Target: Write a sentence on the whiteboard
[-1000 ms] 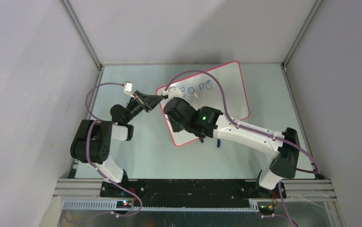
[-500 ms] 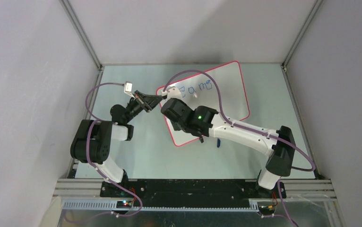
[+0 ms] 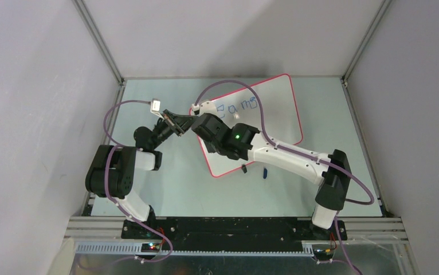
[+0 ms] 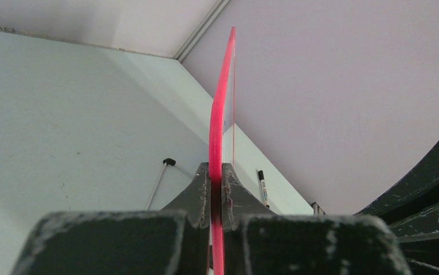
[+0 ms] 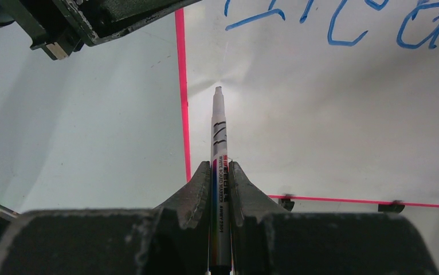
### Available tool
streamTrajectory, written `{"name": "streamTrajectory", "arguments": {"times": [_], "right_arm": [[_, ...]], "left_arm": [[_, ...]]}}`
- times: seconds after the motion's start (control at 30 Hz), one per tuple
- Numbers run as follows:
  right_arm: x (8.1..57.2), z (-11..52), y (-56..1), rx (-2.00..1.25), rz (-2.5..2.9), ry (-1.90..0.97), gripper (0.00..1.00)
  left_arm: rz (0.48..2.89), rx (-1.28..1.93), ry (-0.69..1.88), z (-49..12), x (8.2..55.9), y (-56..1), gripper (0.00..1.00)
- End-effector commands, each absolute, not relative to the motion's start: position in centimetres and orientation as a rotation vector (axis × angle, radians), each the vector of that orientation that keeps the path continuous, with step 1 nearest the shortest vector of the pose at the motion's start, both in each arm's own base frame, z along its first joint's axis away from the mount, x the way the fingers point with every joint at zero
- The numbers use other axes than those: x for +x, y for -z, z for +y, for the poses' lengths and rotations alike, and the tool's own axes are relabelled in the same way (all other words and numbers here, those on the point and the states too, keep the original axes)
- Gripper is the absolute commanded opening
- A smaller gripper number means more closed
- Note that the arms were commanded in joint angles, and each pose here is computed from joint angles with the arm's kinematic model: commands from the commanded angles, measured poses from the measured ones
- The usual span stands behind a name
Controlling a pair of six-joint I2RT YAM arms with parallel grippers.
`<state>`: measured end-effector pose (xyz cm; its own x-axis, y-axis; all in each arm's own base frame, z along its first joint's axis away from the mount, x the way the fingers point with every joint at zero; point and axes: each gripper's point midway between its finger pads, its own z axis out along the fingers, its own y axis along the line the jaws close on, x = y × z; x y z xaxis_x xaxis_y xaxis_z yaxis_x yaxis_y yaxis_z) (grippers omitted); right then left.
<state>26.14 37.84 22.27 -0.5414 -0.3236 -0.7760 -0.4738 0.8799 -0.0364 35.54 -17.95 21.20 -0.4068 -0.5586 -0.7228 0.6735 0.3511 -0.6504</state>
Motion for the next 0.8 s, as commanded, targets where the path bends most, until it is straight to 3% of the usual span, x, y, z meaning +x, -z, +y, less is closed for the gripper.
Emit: {"name": "streamTrajectory", "arguments": {"times": [0.0,0.77], "right_arm": [[27.2,38.4,-24.0,-0.544,2.142,-0.229,0.0],[27.8,38.5,-22.7,-0.548,2.175,-0.211,0.0]], "left_arm": [[1.396,0.219,1.302,-18.4,34.7,-22.3,0.0],[1.394,0.221,1.302,-18.4,34.7,-22.4,0.0]]}}
